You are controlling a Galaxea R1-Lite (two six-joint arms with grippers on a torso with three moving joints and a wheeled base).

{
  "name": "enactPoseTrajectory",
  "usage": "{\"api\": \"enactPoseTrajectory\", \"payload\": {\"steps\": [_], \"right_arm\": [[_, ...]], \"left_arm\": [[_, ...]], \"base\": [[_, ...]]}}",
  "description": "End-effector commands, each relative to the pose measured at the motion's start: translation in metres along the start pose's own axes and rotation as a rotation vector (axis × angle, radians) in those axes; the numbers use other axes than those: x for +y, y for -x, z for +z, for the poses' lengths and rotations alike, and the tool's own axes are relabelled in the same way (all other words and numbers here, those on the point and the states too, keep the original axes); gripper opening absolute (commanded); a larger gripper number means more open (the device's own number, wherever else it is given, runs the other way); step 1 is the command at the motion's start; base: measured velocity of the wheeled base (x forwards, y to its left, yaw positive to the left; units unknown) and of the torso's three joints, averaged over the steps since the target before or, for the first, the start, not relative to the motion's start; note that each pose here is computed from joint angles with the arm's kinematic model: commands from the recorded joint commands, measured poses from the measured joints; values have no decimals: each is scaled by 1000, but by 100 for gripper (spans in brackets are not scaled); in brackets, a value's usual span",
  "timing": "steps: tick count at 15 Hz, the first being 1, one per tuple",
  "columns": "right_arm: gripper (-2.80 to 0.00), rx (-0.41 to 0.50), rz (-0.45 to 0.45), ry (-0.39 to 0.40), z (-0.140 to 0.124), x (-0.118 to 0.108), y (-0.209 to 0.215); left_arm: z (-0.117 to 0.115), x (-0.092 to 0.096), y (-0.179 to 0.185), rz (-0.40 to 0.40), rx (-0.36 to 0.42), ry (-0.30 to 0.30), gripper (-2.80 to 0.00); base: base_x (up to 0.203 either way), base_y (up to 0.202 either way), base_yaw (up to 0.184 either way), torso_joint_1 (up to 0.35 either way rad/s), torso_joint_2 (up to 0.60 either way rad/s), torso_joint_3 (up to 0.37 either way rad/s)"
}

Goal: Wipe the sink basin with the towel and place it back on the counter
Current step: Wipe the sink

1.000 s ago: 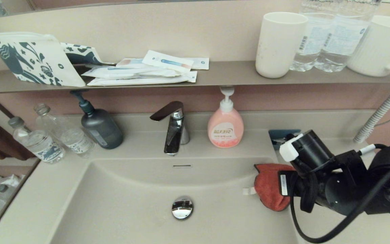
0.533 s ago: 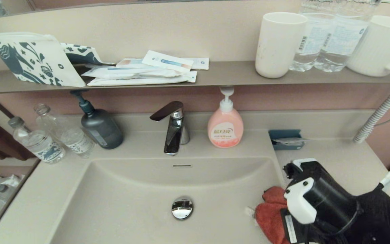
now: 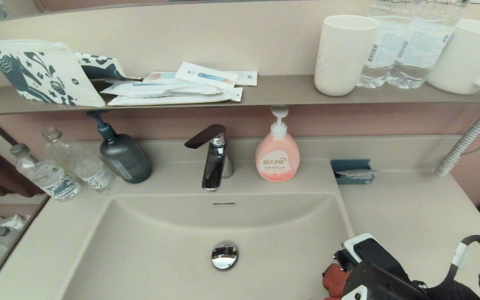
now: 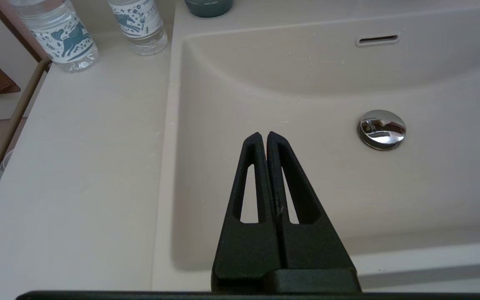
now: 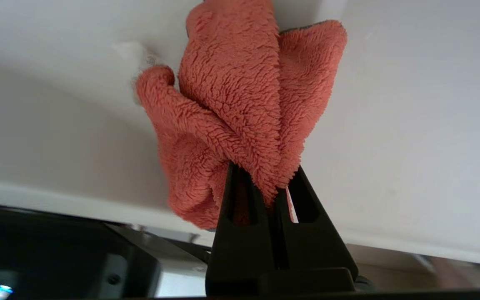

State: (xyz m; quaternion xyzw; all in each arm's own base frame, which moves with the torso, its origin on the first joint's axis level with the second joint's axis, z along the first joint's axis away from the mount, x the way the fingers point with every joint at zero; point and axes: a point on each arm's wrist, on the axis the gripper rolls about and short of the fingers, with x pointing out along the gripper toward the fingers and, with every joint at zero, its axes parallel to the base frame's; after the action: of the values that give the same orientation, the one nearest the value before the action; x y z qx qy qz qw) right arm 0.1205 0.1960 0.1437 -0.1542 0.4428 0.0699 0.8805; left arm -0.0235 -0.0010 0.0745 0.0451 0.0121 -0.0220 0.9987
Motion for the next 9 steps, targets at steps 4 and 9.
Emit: {"api": "enactPoseTrajectory", "payload": {"steps": [4, 9], "right_arm": [[-280, 15, -18, 47, -5, -15, 14], [-280, 46, -80, 58, -13, -70, 42]], "left_arm": [[0, 0, 0, 1, 2, 0, -280], [0, 0, 0, 0, 1, 0, -280]], "base": [[0, 0, 0, 0, 0, 0], [0, 0, 0, 0, 0, 0]]}}
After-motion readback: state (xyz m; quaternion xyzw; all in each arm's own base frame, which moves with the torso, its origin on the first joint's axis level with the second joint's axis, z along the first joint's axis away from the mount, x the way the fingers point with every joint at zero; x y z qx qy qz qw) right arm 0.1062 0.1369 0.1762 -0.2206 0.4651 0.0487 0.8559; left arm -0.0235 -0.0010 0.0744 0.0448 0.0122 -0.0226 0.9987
